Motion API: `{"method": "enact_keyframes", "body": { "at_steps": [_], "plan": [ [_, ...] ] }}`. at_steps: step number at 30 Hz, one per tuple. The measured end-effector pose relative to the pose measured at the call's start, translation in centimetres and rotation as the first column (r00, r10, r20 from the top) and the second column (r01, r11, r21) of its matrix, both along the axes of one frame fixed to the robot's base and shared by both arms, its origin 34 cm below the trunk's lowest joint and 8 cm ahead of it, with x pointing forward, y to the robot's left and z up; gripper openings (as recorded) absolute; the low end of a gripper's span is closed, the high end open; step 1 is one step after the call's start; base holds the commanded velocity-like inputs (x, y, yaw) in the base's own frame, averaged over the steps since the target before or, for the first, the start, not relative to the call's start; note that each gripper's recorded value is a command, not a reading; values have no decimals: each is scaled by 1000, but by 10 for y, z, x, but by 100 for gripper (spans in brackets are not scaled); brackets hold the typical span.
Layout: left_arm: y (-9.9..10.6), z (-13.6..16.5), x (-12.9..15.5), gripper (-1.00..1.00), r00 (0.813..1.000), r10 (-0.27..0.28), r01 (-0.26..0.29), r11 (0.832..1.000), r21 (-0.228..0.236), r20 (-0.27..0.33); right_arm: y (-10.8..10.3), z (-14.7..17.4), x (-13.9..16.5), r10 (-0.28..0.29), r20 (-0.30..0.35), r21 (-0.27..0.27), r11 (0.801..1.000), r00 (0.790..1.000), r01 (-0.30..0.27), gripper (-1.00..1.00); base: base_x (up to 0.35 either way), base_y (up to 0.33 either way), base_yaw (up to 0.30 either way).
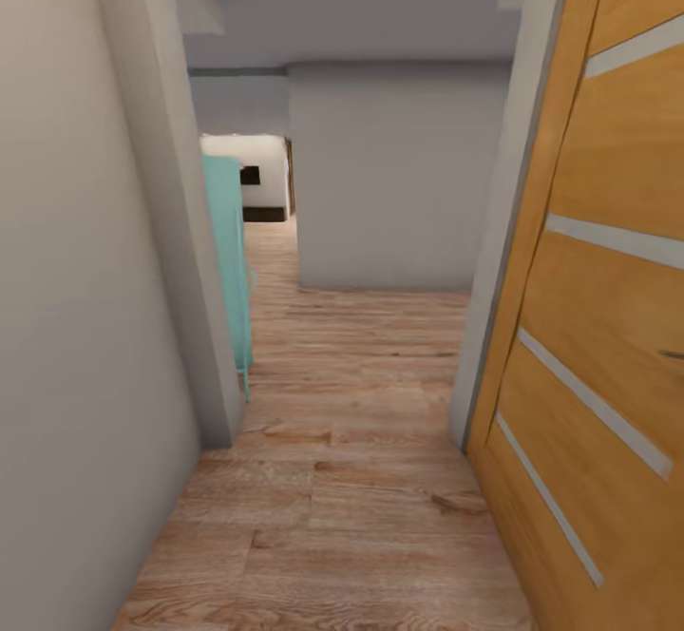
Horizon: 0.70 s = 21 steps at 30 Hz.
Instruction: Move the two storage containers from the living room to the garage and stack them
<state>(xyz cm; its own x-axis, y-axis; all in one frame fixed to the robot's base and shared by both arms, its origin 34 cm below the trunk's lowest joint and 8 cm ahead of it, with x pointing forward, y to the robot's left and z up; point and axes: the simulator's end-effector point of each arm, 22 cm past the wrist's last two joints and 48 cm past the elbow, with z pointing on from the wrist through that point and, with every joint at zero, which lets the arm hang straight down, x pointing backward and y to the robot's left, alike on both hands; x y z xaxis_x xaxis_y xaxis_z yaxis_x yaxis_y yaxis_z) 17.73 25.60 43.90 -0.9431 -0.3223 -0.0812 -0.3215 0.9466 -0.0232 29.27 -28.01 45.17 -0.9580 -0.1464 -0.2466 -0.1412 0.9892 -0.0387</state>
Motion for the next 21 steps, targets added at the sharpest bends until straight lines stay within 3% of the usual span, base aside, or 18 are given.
{"method": "enact_keyframes", "body": {
  "at_steps": [5, 21],
  "plan": [
    [0, 0, 0, 100, 1000, 0, 0, 1000, 0, 0, 0, 0, 0, 0, 0, 0, 1000, 1000, 0, 100, 310, -100, 151],
    [0, 0, 0, 100, 1000, 1, -1, 1000, 0, -1, -1, 0, 0, 1, -1, 0, 1000, 1000, -1, 100, 322, -7, 6]
  ]
}}
